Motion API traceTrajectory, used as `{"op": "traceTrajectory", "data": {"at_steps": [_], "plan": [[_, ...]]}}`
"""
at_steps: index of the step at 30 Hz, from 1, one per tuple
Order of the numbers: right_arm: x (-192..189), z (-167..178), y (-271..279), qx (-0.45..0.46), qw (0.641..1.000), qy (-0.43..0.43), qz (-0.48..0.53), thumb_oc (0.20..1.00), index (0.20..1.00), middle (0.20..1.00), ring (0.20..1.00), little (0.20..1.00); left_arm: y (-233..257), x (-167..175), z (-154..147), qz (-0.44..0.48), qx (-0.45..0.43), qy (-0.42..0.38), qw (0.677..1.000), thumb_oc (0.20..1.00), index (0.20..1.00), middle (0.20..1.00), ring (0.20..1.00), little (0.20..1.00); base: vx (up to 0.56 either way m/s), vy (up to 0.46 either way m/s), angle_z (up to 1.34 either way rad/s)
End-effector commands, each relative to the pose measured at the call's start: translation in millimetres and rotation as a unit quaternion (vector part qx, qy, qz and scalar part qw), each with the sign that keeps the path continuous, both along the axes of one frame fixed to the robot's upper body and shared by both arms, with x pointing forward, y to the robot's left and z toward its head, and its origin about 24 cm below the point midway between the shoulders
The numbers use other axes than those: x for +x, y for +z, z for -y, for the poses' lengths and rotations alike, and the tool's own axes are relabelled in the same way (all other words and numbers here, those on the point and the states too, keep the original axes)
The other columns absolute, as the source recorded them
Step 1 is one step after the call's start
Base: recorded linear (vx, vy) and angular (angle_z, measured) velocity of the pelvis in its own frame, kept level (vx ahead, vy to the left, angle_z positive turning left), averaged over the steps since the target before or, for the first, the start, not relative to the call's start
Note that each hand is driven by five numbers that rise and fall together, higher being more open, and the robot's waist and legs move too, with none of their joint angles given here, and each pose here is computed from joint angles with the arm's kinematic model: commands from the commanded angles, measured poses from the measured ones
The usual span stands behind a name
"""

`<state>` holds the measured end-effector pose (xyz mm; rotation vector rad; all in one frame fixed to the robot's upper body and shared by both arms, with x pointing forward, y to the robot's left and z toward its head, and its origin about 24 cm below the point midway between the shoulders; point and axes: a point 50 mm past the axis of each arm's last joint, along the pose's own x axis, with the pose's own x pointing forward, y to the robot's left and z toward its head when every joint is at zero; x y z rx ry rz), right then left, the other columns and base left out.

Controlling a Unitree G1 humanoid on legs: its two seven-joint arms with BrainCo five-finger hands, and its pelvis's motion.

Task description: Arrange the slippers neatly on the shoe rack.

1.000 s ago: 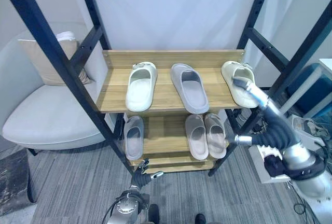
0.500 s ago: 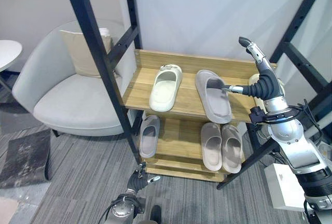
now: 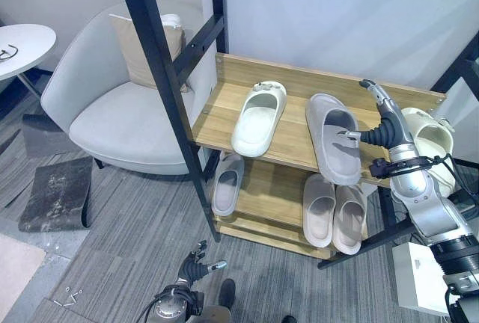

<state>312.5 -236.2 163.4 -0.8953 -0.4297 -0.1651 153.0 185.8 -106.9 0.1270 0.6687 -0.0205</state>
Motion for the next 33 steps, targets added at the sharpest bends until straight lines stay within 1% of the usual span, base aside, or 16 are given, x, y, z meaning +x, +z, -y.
{"op": "traceTrajectory", "data": {"at_steps": [1, 2, 8, 11, 17, 18, 19, 20, 21, 28, 32, 33], "plan": [[7.6, 4.0, 49.9, -0.035, 0.996, -0.008, 0.085, 1.000, 1.000, 1.000, 1.000, 1.000, 15.1, 23.2, -7.0, 0.051, -0.002, 0.001, 0.999, 1.000, 1.000, 1.000, 1.000, 1.000, 0.00, 0.000, 0.00], [10.2, 10.0, 48.2, -0.043, 0.996, -0.022, 0.075, 1.000, 1.000, 1.000, 1.000, 1.000, 16.0, 24.2, -7.1, 0.054, -0.002, 0.000, 0.999, 1.000, 1.000, 1.000, 1.000, 1.000, 0.00, 0.000, 0.00], [17.0, 8.7, 35.6, -0.035, 0.998, -0.025, 0.047, 1.000, 1.000, 1.000, 1.000, 1.000, 16.3, 25.9, -6.3, 0.056, -0.002, 0.000, 0.998, 1.000, 1.000, 1.000, 1.000, 1.000, 0.00, 0.000, 0.00], [24.3, 1.1, 25.0, -0.028, 0.999, -0.021, 0.027, 1.000, 1.000, 1.000, 1.000, 1.000, 15.0, 26.2, -5.4, 0.054, -0.001, 0.001, 0.999, 1.000, 1.000, 1.000, 1.000, 1.000, 0.01, 0.006, 0.00], [31.2, -13.9, 19.5, -0.011, 1.000, -0.003, 0.022, 1.000, 1.000, 1.000, 1.000, 1.000, 15.3, 28.0, -4.0, 0.057, 0.003, -0.003, 0.998, 1.000, 1.000, 1.000, 1.000, 1.000, 0.00, 0.000, 0.00], [33.4, -16.7, 18.4, -0.013, 1.000, -0.001, 0.019, 0.840, 0.840, 0.840, 0.840, 0.840, 13.7, 26.5, -3.8, 0.053, 0.003, -0.003, 0.999, 1.000, 1.000, 1.000, 1.000, 1.000, 0.02, 0.010, 0.04], [36.3, -19.2, 16.2, -0.017, 1.000, -0.003, 0.015, 0.564, 0.564, 0.564, 0.564, 0.564, 12.4, 25.2, -3.2, 0.050, 0.004, -0.004, 0.999, 1.000, 1.000, 1.000, 1.000, 1.000, 0.02, 0.010, 0.03], [36.5, -19.4, 16.3, -0.017, 1.000, -0.002, 0.015, 0.489, 0.489, 0.489, 0.489, 0.489, 12.4, 25.2, -3.3, 0.050, 0.004, -0.004, 0.999, 1.000, 1.000, 1.000, 1.000, 1.000, 0.02, 0.012, 0.04], [38.9, -19.2, 18.6, -0.028, 0.999, -0.009, 0.018, 0.200, 0.200, 0.200, 0.200, 0.200, 11.5, 24.4, -3.1, 0.048, 0.004, -0.002, 0.999, 1.000, 1.000, 1.000, 1.000, 1.000, 0.01, 0.006, 0.08], [41.1, -7.0, 23.6, -0.053, 0.997, -0.049, 0.029, 0.200, 0.200, 0.200, 0.200, 0.200, 10.4, 23.4, -4.9, 0.045, 0.010, 0.000, 0.999, 1.000, 1.000, 1.000, 1.000, 1.000, 0.00, 0.005, 0.09], [32.3, -3.4, 33.7, -0.067, 0.994, -0.058, 0.065, 0.200, 0.200, 0.200, 0.200, 0.200, 10.6, 24.9, -6.1, 0.045, 0.013, 0.003, 0.999, 1.000, 1.000, 1.000, 1.000, 1.000, 0.00, 0.000, 0.01], [20.8, -6.3, 47.9, -0.051, 0.991, -0.052, 0.113, 0.200, 0.200, 0.200, 0.200, 0.200, 11.7, 26.9, -7.7, 0.048, 0.015, 0.010, 0.999, 1.000, 1.000, 1.000, 1.000, 1.000, -0.01, -0.002, 0.05]]}}
